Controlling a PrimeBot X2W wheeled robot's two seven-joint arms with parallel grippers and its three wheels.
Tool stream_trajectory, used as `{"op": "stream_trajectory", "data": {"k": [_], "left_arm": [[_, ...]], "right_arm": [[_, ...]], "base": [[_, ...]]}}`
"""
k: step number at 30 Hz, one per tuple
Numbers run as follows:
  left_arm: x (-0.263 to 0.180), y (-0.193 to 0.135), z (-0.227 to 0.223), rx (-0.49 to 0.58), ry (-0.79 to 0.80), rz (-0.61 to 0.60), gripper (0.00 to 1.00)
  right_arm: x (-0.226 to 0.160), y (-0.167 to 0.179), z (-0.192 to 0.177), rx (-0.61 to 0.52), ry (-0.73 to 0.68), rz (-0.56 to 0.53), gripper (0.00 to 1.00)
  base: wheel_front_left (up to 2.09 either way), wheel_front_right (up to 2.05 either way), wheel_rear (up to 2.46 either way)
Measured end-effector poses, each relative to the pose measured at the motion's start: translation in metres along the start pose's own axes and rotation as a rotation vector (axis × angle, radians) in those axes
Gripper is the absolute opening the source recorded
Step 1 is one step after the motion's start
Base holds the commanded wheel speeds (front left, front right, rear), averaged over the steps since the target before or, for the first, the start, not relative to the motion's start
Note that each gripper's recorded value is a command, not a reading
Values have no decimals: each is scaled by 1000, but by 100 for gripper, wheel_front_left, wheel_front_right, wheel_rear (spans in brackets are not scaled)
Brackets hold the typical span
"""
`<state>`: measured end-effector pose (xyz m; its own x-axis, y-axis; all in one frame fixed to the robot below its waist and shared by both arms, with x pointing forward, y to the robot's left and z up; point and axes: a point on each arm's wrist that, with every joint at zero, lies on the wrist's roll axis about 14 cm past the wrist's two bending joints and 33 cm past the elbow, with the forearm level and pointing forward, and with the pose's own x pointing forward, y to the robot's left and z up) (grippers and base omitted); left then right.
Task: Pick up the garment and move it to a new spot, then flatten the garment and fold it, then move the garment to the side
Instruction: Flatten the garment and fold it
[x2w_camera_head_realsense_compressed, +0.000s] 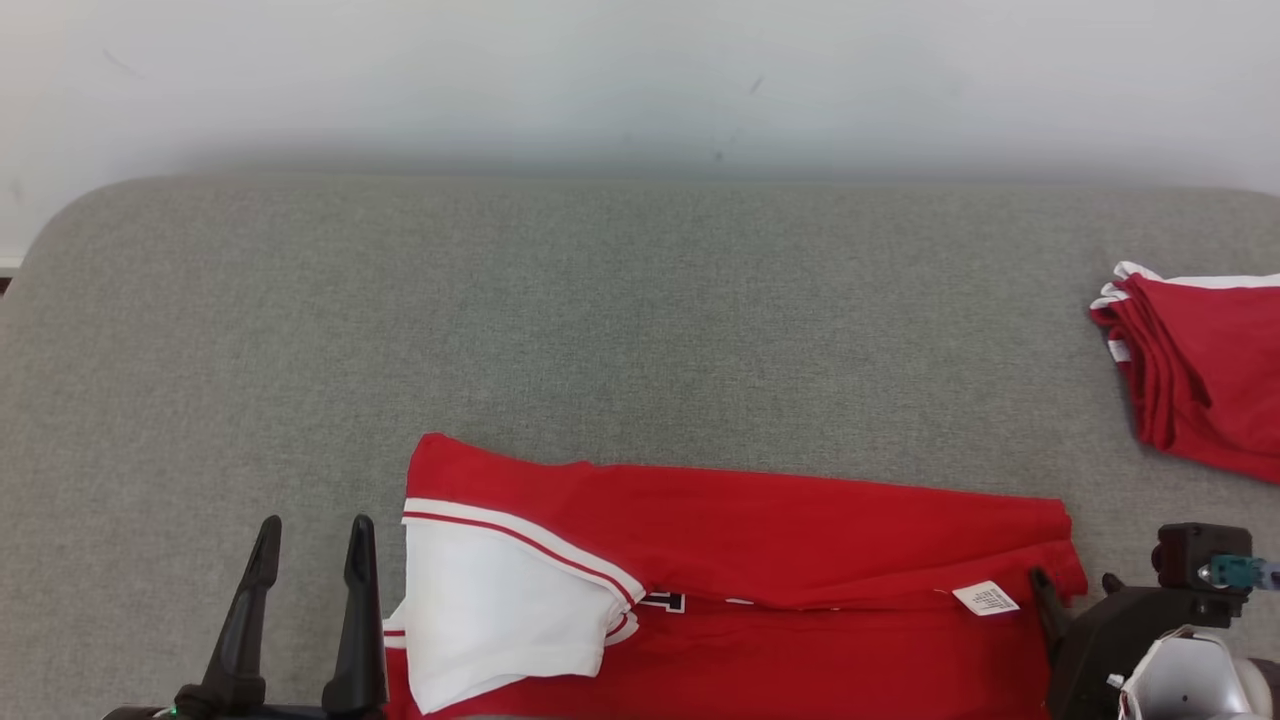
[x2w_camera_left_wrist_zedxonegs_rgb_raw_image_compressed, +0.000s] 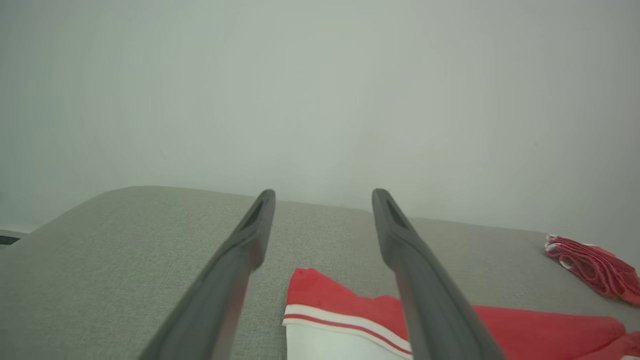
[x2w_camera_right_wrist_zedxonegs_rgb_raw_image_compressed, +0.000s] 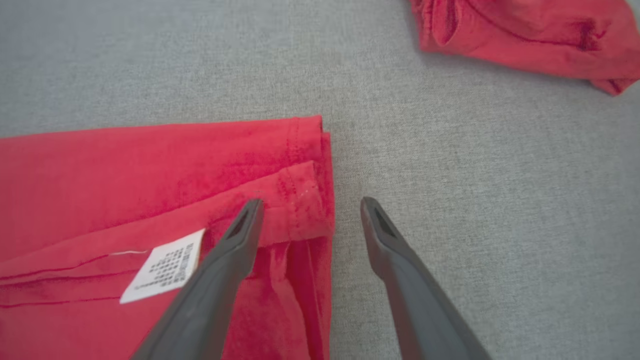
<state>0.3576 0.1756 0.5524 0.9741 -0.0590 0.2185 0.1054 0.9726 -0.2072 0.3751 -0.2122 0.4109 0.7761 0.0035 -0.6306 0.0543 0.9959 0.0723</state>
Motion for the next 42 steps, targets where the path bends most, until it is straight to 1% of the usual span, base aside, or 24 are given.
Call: {"op": "stream_trajectory", "data": {"k": [9, 20, 21, 22, 23, 28, 34, 37, 42], "left_arm": [[-2, 11, -12, -6, 27, 38, 100], [-3, 20, -16, 1, 37, 62, 100], [-4, 21, -19, 0, 46, 66, 100], [-5, 22, -22, 0, 57, 70, 100], [-6, 23, -26, -1, 68, 73, 100], [-9, 30, -43, -15, 127, 97, 100], [-6, 33, -45, -25, 137, 104, 100], [-5, 34, -45, -25, 139, 109, 100], [-4, 32, -47, -30, 144, 103, 100]], "right_arm": [[14, 6, -28, 5, 124, 16, 100], [17, 12, -45, 16, 199, 42, 100], [17, 13, -46, 18, 200, 43, 56], [17, 13, -46, 18, 201, 43, 31], [17, 13, -46, 18, 202, 44, 0], [17, 15, -45, 18, 189, 50, 0], [17, 11, -37, 28, 158, 37, 0], [15, -2, -28, 42, 124, -2, 0], [5, -40, -12, 60, 68, -117, 0]], "base": [[0, 0, 0], [0, 0, 0], [0, 0, 0], [0, 0, 0], [0, 0, 0], [0, 0, 0], [0, 0, 0], [0, 0, 0], [0, 0, 0]]}}
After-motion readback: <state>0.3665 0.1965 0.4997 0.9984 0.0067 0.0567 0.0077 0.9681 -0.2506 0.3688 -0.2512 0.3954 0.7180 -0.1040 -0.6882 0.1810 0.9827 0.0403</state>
